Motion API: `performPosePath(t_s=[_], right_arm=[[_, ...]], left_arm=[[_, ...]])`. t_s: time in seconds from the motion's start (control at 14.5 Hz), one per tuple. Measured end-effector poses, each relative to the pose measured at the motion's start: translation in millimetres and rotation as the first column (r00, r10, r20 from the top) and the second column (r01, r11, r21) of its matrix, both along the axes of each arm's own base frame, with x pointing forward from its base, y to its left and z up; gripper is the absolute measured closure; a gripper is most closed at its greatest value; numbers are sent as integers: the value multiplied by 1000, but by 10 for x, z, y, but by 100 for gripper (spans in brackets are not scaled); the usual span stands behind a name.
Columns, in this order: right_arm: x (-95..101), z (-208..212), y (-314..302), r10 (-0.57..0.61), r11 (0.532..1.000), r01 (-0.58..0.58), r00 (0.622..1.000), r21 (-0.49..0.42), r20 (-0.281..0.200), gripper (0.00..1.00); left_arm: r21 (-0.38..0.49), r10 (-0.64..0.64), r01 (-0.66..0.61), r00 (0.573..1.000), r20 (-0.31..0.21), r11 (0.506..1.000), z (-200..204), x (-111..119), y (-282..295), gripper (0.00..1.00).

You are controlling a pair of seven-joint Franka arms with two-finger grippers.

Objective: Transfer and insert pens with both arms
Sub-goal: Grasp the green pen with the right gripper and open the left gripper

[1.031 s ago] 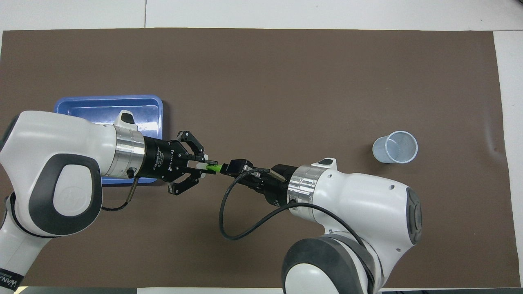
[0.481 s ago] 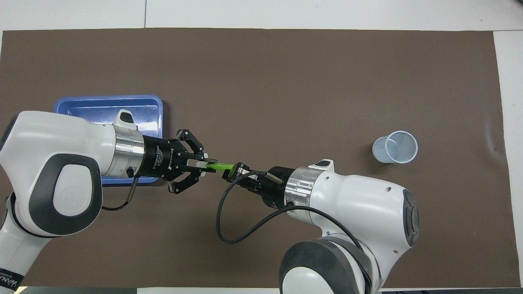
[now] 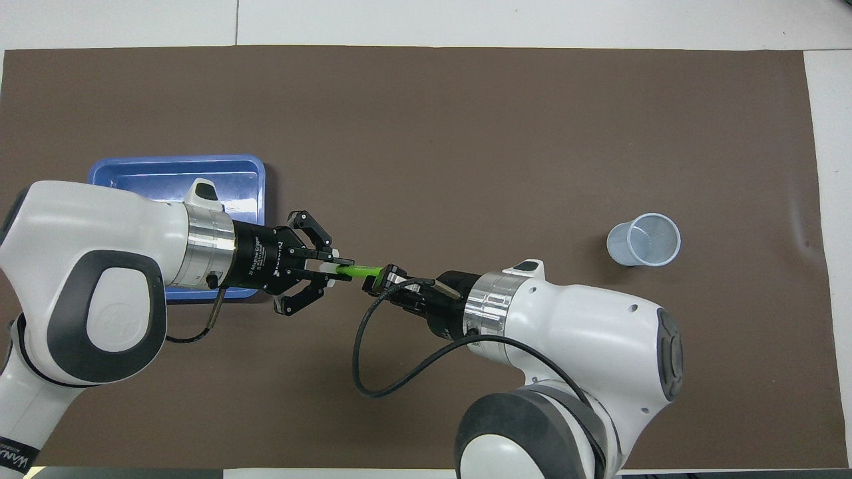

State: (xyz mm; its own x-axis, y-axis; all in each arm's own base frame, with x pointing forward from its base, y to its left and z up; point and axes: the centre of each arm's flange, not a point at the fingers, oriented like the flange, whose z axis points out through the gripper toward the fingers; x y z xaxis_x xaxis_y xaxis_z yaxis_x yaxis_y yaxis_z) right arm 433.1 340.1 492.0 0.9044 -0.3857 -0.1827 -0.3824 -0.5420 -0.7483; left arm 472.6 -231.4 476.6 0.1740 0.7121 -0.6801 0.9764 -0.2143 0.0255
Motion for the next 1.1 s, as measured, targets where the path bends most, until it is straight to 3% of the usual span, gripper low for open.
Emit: performPosePath(t_s=[0.41,0.48,0.76,0.83,0.89,0.96,1.03,1.1], right_arm=[[11,12,-8,-2,1000,2,1000,2,2,93],[16,12,-12,-5,1000,5,1000,2,3,88],[95,6,-92,-29,1000,29,1000,1,6,44],[112,5,-109,-34,999,34,999,1,6,38],[125,6,-122,-37,999,37,999,1,7,38],[132,8,-128,-39,999,39,999,2,7,42],[133,9,-128,-39,999,39,999,2,7,53],[130,10,-123,-38,999,38,999,2,7,53]], left_arm=[[-6,7,-7,1000,-1,1000,4,4,-1,83],[-7,8,-8,1000,-1,1000,6,4,-2,83],[-11,10,-10,1000,-2,1000,11,3,-4,83],[-12,10,-10,1000,-2,1000,12,3,-4,83],[-12,10,-10,1000,-3,1000,12,3,-4,83],[-12,10,-10,1000,-3,1000,12,3,-4,83],[-12,10,-10,1000,-3,1000,12,3,-4,83],[-13,10,-10,1000,-3,1000,12,3,-4,83]])
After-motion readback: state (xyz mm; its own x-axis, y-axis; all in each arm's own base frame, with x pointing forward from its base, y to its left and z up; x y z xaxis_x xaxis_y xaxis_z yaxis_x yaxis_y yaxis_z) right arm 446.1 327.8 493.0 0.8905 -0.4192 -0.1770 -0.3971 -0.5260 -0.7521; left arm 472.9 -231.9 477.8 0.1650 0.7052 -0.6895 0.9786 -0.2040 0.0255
